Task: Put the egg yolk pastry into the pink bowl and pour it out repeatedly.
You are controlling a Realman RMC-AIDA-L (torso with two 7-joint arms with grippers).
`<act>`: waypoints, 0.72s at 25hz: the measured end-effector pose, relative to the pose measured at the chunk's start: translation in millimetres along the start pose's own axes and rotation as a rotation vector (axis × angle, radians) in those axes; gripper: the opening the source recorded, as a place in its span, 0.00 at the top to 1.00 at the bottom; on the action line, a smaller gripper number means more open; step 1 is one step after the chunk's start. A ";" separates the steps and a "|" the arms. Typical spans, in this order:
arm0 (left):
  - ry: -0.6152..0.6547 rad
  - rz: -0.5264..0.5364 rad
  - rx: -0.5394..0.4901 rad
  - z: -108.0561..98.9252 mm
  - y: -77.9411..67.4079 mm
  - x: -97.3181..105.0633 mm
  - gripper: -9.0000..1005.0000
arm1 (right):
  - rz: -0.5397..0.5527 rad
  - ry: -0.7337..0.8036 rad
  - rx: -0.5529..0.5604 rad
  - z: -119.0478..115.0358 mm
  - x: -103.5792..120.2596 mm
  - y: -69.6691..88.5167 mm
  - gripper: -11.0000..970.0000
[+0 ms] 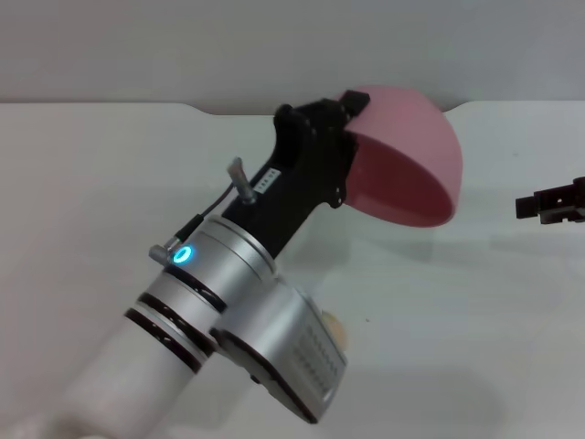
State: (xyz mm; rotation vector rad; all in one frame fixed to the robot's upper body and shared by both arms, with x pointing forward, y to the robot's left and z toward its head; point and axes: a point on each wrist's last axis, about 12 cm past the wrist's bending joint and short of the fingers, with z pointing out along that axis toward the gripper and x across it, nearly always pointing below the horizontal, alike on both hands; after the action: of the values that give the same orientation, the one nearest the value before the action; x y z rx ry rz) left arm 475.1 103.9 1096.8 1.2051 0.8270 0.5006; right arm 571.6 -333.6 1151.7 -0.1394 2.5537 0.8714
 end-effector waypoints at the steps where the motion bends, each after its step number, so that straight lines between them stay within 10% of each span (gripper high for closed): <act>1: -0.005 0.017 -0.012 0.7 -1.8 -0.1 0.99 | 0.003 0.001 -0.001 0.1 1.0 -0.4 0.48; 14: 0.262 -0.398 -0.205 23.0 50.9 33.9 0.99 | -0.077 0.059 -0.037 12.9 0.9 9.7 0.48; 18: 0.374 -0.802 -0.074 33.7 81.7 80.1 0.99 | -0.163 0.084 -0.068 21.5 -4.9 23.0 0.48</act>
State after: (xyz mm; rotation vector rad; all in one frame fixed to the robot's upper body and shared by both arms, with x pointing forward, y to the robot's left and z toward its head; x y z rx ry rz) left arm 557.7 166.8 1155.5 0.6280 1.5004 0.0858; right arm 578.7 -302.5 1151.4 -0.4073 2.5474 0.9067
